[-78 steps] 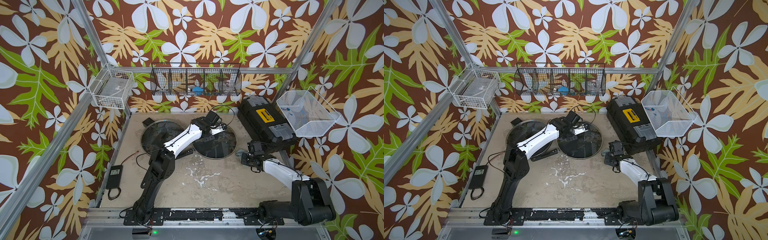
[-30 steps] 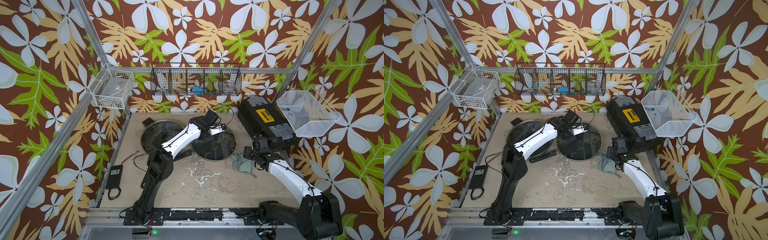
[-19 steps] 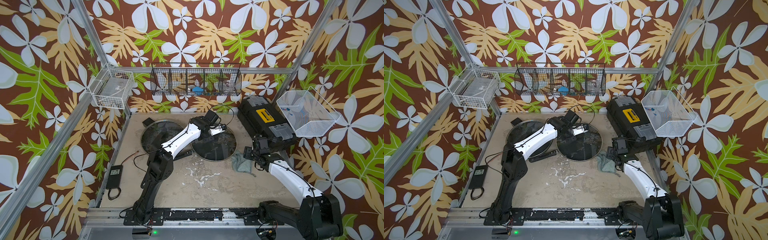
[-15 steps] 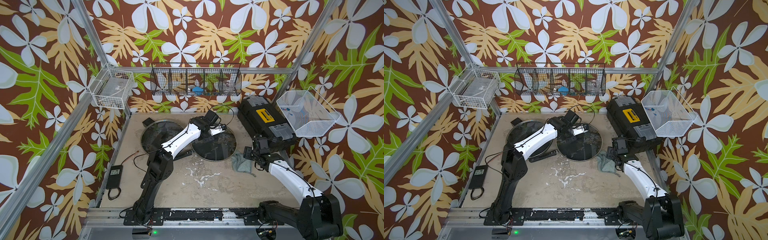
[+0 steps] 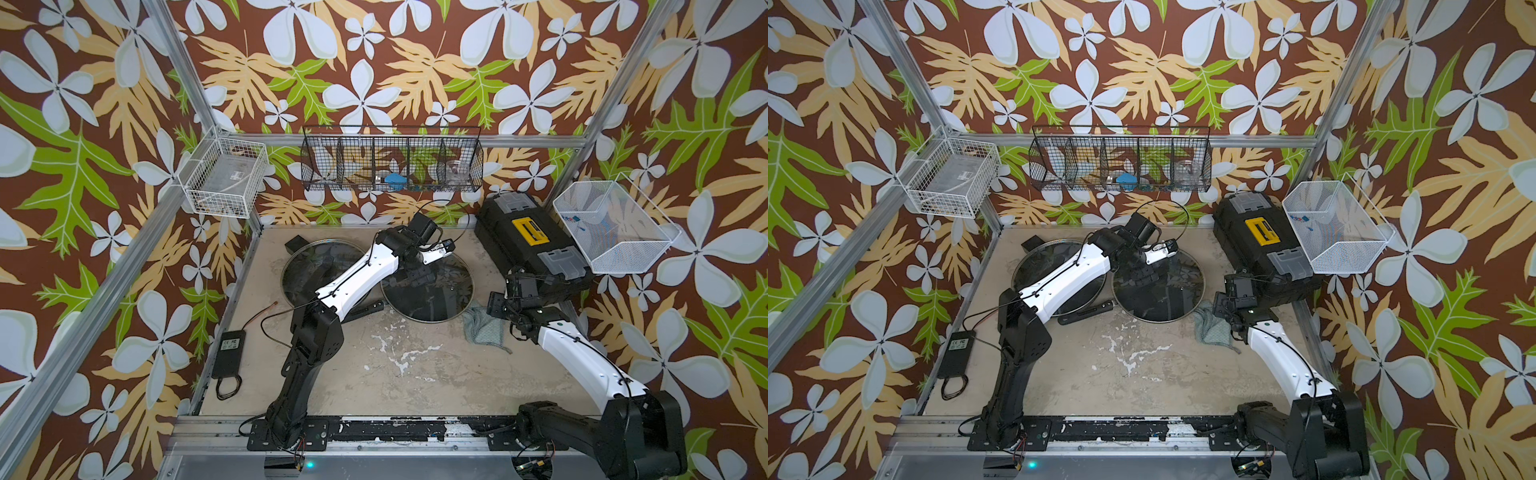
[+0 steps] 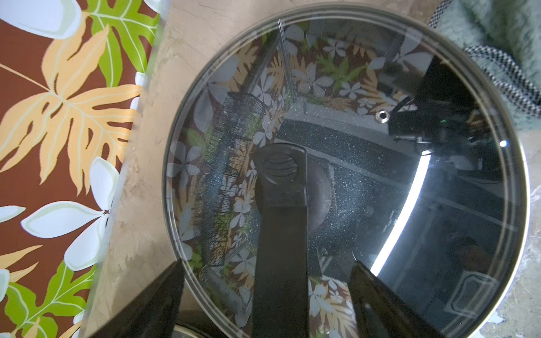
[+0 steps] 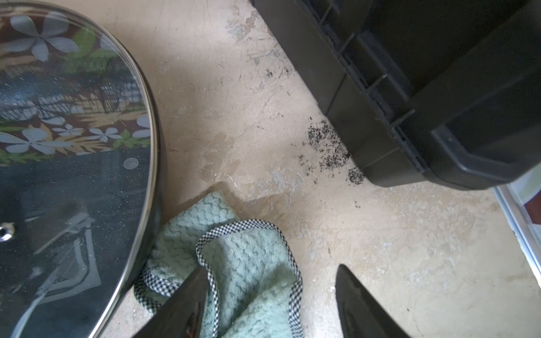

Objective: Wipe the pot lid with a cloth
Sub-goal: Place the cleaning item at the center of the board, then reset both arms

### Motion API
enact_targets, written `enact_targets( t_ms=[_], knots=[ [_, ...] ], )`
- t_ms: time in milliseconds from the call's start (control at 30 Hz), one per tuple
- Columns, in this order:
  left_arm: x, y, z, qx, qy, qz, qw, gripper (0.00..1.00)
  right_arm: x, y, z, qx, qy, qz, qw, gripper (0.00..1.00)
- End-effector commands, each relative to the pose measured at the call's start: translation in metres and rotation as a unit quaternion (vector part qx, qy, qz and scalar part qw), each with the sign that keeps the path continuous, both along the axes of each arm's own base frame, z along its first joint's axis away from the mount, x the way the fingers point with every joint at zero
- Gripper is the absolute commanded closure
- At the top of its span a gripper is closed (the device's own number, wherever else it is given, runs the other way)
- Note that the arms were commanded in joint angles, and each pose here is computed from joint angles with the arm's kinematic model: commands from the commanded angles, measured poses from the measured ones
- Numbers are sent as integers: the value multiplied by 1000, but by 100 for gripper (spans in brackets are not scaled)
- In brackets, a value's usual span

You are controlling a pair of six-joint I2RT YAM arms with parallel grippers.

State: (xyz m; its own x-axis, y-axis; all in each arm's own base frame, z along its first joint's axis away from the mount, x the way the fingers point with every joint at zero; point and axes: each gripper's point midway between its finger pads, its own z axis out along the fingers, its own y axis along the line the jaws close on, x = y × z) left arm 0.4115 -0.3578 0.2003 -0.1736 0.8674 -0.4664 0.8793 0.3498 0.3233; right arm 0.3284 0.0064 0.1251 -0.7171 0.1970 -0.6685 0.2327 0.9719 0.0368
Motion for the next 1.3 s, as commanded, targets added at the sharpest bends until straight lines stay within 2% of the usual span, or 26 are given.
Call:
enact_targets(
  t_ms=[0,167,233,367,500,600,700,800,867,933,1000,1133,1267],
  knots=[
    [-6,3,16,-13,1,8,1000,0,9,-1,14,-12,-28,7,1000,28],
    [-6,9,68,-74,-35,46,996,0,24,1,42,-37,-89,35,995,9],
    [-5,16,91,-107,-56,70,990,0,29,2,55,-47,-118,48,991,5],
    [0,44,129,-155,-93,138,974,0,38,8,68,-59,-153,78,983,0],
    [13,89,144,-168,-125,206,956,0,43,14,69,-62,-172,96,978,0],
    [32,141,152,-195,-131,285,930,0,45,13,69,-69,-195,97,973,0],
    [50,202,156,-224,-134,369,892,0,47,11,71,-72,-219,88,969,0],
    [53,255,147,-242,-147,425,860,0,48,10,65,-69,-228,82,968,0],
    [42,281,145,-265,-197,435,838,0,49,8,57,-70,-227,75,969,0],
    [22,298,148,-286,-275,429,812,0,50,4,49,-71,-230,63,968,0],
    [8,305,130,-283,-284,436,806,0,50,-1,44,-78,-243,51,965,0],
    [-10,329,62,-281,-235,492,790,0,45,-14,32,-114,-272,36,955,0],
    [-29,346,10,-280,-221,518,777,0,41,-27,17,-137,-277,22,951,0]
  ],
)
